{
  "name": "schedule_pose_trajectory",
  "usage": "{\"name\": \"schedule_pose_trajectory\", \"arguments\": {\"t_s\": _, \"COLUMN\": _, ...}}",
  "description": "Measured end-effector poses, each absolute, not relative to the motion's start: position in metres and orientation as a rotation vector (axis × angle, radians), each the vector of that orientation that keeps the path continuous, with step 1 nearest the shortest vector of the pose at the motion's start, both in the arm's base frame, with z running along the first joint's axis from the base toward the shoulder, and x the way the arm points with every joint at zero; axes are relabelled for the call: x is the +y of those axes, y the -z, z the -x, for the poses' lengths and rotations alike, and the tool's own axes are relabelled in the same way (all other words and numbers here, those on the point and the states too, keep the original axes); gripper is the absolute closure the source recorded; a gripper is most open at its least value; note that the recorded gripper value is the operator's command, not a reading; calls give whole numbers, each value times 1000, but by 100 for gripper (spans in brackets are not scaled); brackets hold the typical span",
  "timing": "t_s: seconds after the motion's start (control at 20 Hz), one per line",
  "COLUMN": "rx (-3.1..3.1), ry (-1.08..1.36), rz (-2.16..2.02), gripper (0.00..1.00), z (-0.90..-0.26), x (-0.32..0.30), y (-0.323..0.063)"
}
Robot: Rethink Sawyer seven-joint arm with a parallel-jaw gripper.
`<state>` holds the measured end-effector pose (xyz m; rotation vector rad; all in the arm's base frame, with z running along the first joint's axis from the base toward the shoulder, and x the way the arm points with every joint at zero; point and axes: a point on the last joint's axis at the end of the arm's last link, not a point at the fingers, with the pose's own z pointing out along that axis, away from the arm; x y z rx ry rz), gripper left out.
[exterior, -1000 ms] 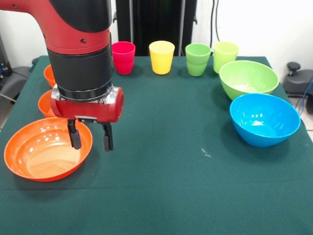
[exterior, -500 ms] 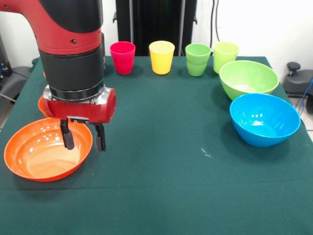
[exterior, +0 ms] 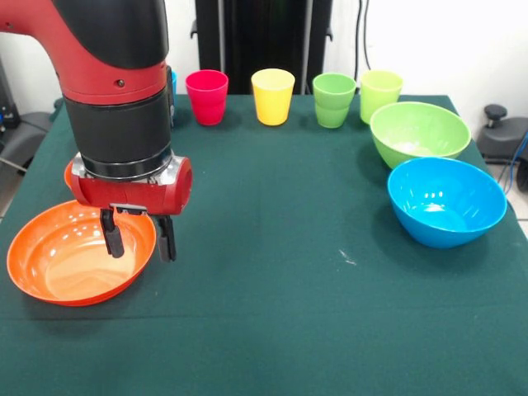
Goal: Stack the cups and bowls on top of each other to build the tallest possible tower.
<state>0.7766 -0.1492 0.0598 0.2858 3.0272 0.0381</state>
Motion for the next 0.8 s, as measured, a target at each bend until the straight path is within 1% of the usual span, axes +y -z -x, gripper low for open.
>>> {"name": "schedule_pose_trajectory", "arguments": {"t_s": 0.45, "rx": 3005, "ry": -36, "rz": -285, "gripper": 0, "z": -778, "x": -148, "y": -47}}
{"name": "schedule_pose_trajectory", "arguments": {"t_s": 0.8, "rx": 2989, "ry": -32, "rz": -285, "gripper": 0, "z": -779, "x": -148, "y": -45}}
